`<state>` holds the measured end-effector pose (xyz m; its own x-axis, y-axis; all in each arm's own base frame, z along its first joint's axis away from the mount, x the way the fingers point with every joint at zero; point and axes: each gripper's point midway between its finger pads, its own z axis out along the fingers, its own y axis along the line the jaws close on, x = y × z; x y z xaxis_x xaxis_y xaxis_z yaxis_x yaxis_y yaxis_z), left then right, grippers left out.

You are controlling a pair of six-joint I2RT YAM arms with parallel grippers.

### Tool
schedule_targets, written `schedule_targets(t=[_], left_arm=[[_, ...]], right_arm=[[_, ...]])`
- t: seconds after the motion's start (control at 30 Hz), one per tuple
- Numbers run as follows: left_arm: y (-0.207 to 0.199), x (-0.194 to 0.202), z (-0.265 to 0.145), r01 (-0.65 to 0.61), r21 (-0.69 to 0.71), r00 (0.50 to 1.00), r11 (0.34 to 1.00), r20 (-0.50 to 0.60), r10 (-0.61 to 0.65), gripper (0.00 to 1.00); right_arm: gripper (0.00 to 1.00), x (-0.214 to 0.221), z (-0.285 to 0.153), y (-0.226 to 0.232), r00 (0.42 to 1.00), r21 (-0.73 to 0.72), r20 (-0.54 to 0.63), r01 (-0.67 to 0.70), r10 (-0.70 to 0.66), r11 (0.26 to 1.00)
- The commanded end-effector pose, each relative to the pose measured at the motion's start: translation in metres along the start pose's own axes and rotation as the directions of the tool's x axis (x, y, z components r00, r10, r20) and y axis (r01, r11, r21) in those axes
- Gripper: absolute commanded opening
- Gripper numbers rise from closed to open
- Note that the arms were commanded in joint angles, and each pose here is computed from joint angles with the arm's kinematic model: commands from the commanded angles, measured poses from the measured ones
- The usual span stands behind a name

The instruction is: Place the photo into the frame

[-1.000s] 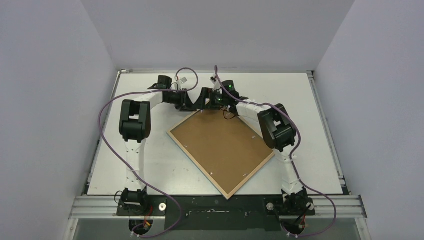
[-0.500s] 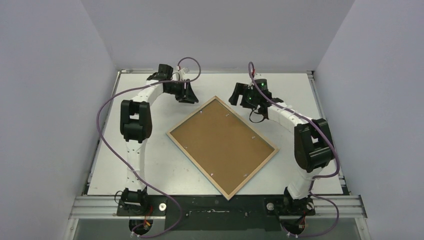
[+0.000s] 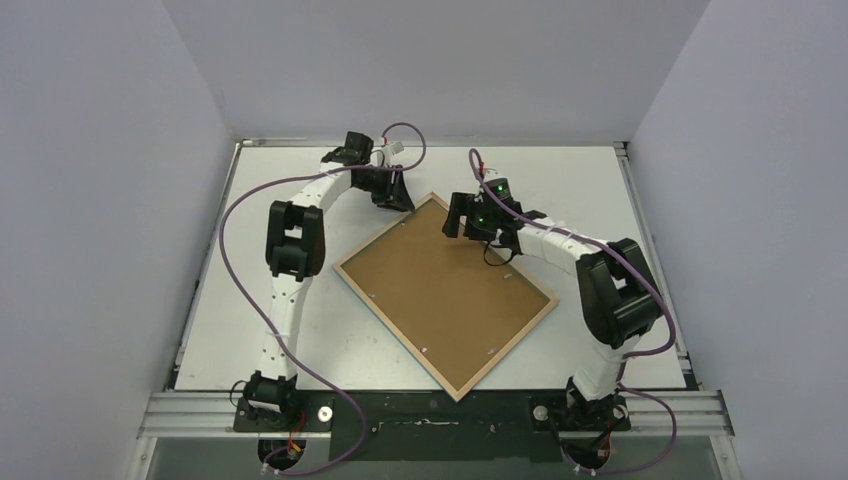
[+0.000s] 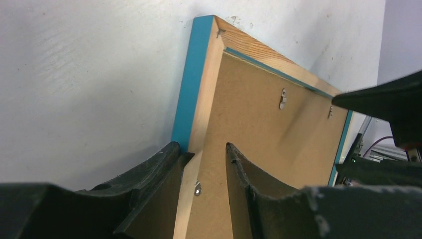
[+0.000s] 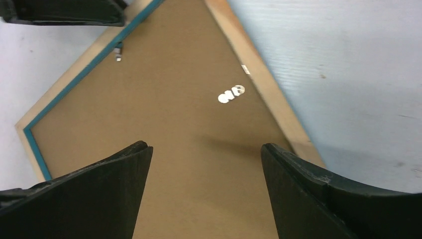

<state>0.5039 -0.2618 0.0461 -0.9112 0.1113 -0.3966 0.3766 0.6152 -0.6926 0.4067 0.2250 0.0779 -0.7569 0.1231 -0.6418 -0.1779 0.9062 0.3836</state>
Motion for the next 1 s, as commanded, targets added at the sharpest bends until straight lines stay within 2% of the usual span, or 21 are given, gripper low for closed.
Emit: schedule_targets(t=[0.0,0.2,0.63,0.8,0.97], left_arm=[[-0.003,-0.009,-0.004,-0.042,-0.009,0.999,0.999,0.022,0.042,0.34],[0.005,0.007,-0.001,-0.023,-0.018,1.0,1.0,-0.004,0.023,0.27],[0.017,0.016,-0.001,-0.003,-0.069,1.0,0.998,-0.011,0.002,0.22],[0.021,0.017,-0.006,0.014,-0.09,1.0,0.996,0.002,-0.014,0.19],[0.03,0.02,-0.016,0.039,-0.117,0.999,0.992,0.025,-0.037,0.15]], right_arm=[[0.8,-0.036,0.006,0.038,0.993,-0.054,0.111,0.053,-0.047,0.997],[0.77,-0.036,0.031,0.057,0.993,-0.095,0.09,0.079,-0.07,0.992],[0.78,-0.014,0.056,0.061,0.997,-0.124,0.038,0.07,-0.066,0.99],[0.79,-0.017,0.046,0.065,0.997,-0.146,0.047,0.068,-0.061,0.987],[0.82,-0.035,0.013,0.049,0.997,-0.124,0.076,0.022,-0.013,0.992]])
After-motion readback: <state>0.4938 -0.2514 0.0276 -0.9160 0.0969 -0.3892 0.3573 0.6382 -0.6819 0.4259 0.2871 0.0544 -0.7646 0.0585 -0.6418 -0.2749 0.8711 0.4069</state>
